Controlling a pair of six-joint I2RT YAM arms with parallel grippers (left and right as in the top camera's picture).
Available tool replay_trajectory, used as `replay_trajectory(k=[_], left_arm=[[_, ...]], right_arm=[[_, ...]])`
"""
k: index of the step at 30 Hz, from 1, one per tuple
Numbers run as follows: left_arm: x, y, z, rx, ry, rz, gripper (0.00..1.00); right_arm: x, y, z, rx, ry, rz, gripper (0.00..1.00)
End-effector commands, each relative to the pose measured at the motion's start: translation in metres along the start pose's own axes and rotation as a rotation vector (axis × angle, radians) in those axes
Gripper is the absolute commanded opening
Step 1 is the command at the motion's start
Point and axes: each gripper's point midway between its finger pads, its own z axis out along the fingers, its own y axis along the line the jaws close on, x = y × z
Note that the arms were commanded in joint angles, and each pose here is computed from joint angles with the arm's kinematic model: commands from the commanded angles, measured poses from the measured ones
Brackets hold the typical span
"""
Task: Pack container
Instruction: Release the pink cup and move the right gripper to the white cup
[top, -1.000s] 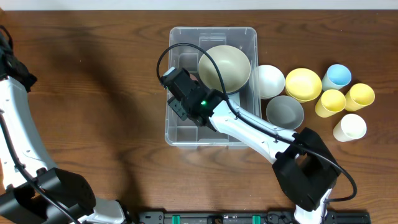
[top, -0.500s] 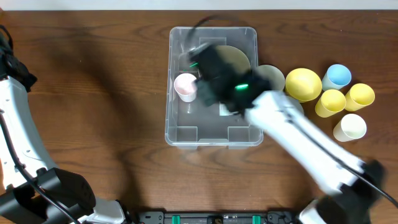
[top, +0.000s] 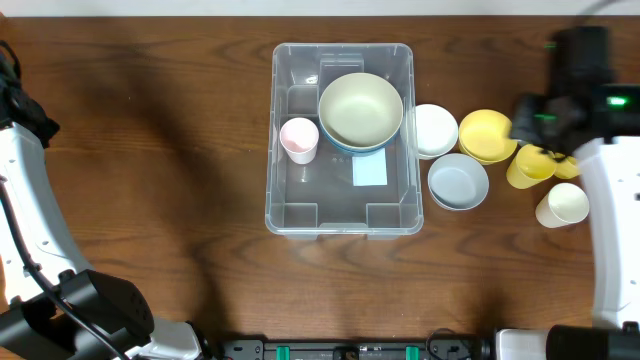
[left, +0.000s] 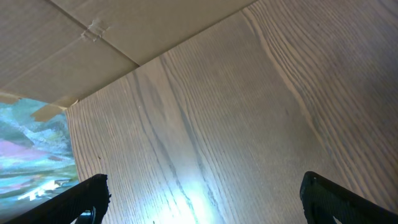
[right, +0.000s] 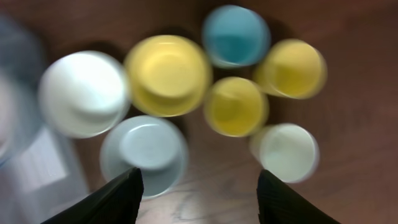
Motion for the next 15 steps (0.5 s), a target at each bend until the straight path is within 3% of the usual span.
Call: replay_trajectory(k=[1,8,15], left_arm=[[-0.001,0.003,0.003,-0.022,-0.002,0.006,0.98],[-0.001,0.003,0.003,-0.022,-0.002,0.006,0.98],[-0.001,0.003,0.003,-0.022,-0.002,0.006,0.98]], right_arm=[[0.010,-0.032,0.014,-0.024,0.071,0.150,0.61],[0.039,-0.095,0.059,0.024,0.172,0.358,0.63],[0.078,-0.116,0.101,0.059,0.245,0.451,0.64]])
